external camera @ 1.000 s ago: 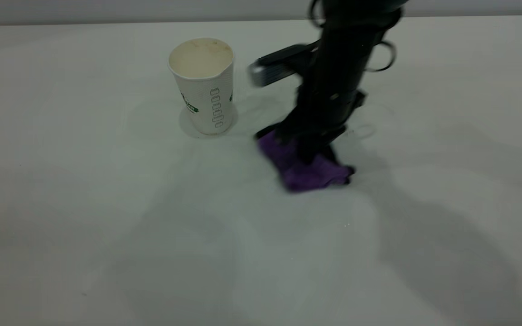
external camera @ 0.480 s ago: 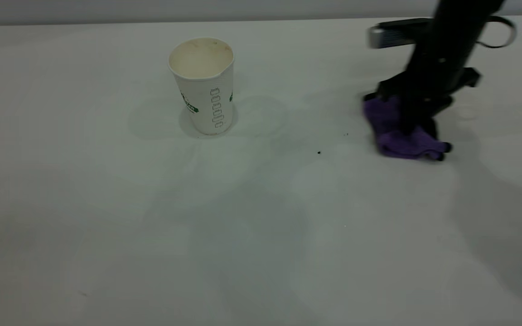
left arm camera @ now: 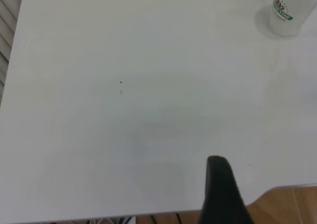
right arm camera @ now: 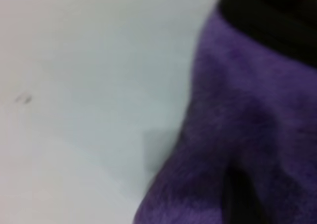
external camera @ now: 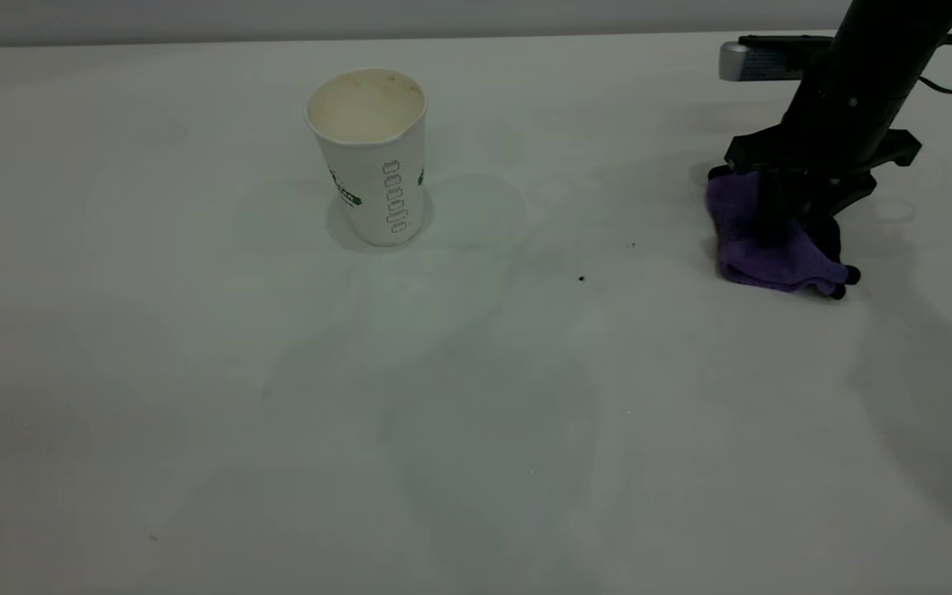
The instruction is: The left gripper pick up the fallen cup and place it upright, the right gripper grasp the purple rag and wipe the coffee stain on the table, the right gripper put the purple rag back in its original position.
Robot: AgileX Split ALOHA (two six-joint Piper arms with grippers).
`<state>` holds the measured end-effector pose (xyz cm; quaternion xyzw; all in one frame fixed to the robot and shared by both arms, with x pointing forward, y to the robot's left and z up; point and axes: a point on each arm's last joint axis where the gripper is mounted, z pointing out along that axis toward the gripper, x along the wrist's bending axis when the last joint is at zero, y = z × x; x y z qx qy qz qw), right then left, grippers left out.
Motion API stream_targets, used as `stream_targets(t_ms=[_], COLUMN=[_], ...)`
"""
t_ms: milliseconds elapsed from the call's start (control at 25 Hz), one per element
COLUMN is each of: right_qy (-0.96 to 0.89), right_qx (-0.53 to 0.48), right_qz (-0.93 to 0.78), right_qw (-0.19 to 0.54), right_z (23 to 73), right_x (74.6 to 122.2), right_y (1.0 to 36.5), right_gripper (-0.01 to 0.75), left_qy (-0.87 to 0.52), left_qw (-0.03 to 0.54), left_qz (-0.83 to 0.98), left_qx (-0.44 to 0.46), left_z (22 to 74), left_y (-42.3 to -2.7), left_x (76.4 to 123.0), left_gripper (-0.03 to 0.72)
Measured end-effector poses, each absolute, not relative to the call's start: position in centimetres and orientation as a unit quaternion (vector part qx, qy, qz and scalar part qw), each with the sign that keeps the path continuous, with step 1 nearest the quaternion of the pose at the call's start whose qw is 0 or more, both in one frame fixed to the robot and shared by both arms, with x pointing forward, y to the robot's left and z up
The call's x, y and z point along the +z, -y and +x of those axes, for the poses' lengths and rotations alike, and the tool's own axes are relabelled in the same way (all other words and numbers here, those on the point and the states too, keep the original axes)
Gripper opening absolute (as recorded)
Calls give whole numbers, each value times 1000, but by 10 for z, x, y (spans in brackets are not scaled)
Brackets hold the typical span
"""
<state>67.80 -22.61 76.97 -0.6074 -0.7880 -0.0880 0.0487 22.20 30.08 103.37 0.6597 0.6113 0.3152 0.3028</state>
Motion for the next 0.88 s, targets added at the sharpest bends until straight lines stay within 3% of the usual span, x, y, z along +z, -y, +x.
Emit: stream_targets(t_ms=[120, 240, 560, 880], right_qy=[801, 804, 803, 803], right_qx=[-100, -114, -175, -216], right_qz=[-587, -579, -566, -552], right_qw=[72, 73, 68, 59], right_z=[675, 677, 671, 618], right_x=[777, 801, 918, 1049], right_y=[223, 221, 214, 216], right_gripper=[470, 513, 503, 481], left_qy=[-611, -611, -611, -611], left_qw=[303, 303, 303, 303], left_qz=[660, 660, 660, 660], left_qx=[315, 315, 315, 315], left_z=[222, 222, 222, 222], left_y=[-301, -301, -301, -301], left_x=[1034, 1034, 1034, 1034], left_gripper=[513, 513, 513, 513])
